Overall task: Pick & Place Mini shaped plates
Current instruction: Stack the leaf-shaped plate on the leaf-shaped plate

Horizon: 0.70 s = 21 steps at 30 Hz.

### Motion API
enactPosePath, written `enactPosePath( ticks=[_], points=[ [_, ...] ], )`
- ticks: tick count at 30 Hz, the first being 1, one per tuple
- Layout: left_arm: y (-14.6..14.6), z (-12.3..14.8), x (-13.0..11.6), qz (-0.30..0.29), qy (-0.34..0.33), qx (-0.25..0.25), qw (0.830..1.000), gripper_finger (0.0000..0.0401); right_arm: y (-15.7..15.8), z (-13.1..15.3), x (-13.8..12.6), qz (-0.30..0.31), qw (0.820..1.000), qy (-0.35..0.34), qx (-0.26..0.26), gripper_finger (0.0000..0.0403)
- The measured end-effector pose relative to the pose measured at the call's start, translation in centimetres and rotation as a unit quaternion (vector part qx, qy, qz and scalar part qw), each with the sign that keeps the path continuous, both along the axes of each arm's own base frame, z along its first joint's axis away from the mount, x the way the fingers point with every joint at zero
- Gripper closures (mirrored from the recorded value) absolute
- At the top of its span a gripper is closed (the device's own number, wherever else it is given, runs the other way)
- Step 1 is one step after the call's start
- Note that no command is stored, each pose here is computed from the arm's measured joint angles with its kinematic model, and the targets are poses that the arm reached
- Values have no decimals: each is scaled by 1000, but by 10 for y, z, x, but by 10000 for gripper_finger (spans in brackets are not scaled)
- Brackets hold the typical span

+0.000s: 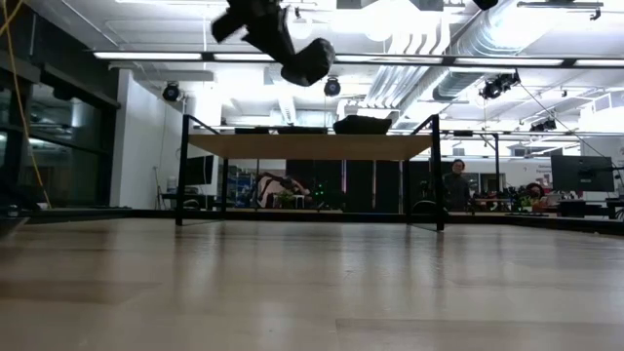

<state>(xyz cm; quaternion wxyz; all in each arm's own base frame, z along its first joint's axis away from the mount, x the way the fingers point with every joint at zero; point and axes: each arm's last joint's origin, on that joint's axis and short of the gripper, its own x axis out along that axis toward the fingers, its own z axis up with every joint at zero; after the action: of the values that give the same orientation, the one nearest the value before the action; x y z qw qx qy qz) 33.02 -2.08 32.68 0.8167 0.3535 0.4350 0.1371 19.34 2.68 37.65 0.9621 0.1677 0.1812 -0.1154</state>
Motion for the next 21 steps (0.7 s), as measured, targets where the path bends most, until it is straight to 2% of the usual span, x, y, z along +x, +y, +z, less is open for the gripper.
enactPosePath(
  ticks=[4, 6, 8, 11, 14, 18, 21],
  points=[
    [18, 2, 3, 36, -27, -9, 999, 401, 0, 0, 0, 3, 1000, 0, 1, 245],
    [26, 5, 6, 71, -68, -31, 995, 401, 0, 0, 0, 4, 1000, 0, 1, 245],
    [34, 8, 8, 119, -124, -63, 983, 401, 0, 0, 0, 4, 1000, 1, 1, 245],
    [51, 23, 9, 204, -212, -127, 947, 401, 0, 0, 0, 4, 1000, 1, 0, 245],
    [71, 45, 7, 251, -285, -188, 906, 401, 0, 0, 0, -2, 1000, 1, -2, 245],
    [100, 70, 0, 282, -341, -273, 854, 401, -1, 0, 0, -21, 1000, -2, 8, 245],
    [122, 76, -6, 302, -340, -331, 827, 401, -2, -1, -1, -31, 1000, 0, 5, 245]
  ],
)
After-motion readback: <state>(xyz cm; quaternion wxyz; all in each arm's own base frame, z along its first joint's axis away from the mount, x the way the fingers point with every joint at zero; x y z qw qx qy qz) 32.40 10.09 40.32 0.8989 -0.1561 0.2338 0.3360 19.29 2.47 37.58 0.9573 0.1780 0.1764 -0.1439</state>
